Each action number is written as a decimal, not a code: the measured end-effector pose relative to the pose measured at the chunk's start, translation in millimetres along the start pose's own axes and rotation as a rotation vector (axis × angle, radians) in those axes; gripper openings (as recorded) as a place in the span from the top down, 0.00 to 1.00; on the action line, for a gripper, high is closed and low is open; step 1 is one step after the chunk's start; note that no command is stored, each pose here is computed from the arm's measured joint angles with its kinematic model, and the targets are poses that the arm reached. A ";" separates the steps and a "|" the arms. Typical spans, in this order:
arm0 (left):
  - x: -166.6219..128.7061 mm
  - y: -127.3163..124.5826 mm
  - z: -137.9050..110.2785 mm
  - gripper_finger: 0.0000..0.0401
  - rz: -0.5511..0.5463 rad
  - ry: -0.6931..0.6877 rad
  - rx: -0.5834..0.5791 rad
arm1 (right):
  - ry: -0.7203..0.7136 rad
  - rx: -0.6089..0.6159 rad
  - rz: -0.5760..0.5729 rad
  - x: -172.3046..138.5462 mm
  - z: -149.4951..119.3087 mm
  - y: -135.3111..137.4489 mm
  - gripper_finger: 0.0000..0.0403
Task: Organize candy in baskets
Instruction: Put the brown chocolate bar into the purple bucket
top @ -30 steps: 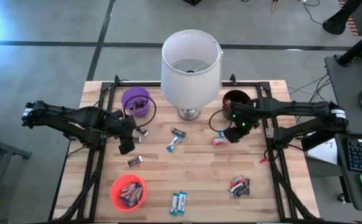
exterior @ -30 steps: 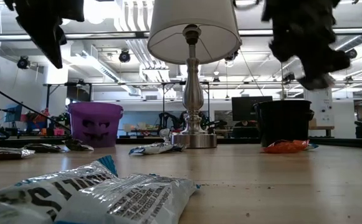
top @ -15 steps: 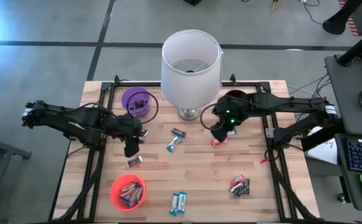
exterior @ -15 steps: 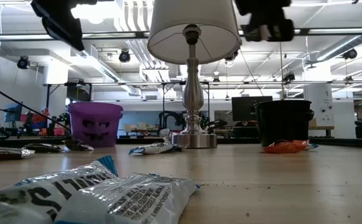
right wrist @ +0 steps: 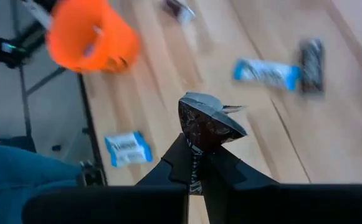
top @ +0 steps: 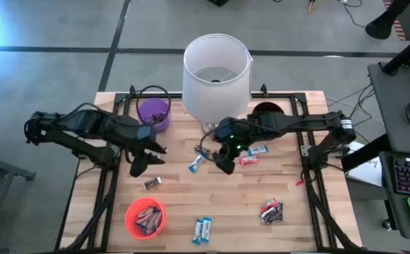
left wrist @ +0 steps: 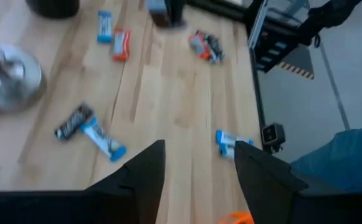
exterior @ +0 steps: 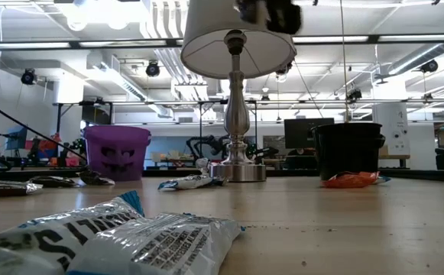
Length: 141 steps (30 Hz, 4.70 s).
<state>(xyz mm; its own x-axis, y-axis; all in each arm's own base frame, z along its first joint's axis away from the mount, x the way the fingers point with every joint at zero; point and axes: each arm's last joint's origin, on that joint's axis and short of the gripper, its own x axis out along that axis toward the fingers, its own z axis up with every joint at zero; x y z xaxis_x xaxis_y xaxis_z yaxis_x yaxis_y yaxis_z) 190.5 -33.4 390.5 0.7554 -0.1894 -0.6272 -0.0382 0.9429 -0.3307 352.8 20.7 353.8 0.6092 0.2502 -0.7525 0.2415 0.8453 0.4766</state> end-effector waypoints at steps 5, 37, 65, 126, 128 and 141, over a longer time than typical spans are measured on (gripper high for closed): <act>3.3 -5.0 13.0 0.52 -0.004 -0.014 0.085 | -0.100 -0.099 0.051 4.6 20.7 27.6 0.97; 32.2 -6.6 37.2 0.52 0.146 -0.159 0.274 | -0.316 -0.195 -0.019 9.0 48.1 61.3 0.97; 34.8 -9.7 41.6 0.52 0.048 -0.182 0.315 | -0.370 -0.205 0.020 7.8 51.4 67.2 0.97; 41.5 -13.7 44.0 0.99 -0.080 -0.169 0.425 | -0.370 -0.234 0.065 12.3 41.6 83.5 0.97; 41.5 -13.6 43.8 0.99 -0.079 -0.167 0.425 | -0.370 -0.242 0.062 12.3 41.7 83.4 0.97; 40.4 -13.5 42.9 1.00 -0.078 -0.162 0.432 | -0.341 -0.217 0.087 12.6 43.2 79.3 0.95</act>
<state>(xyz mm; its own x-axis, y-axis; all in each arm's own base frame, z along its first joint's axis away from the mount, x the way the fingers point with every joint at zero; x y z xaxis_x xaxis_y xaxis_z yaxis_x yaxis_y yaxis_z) 249.6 -42.0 399.8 0.8389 -0.2518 -0.4825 0.2729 0.9617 -0.0274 412.3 70.5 401.7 0.8445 0.1854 -0.5024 0.0351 0.9170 0.3974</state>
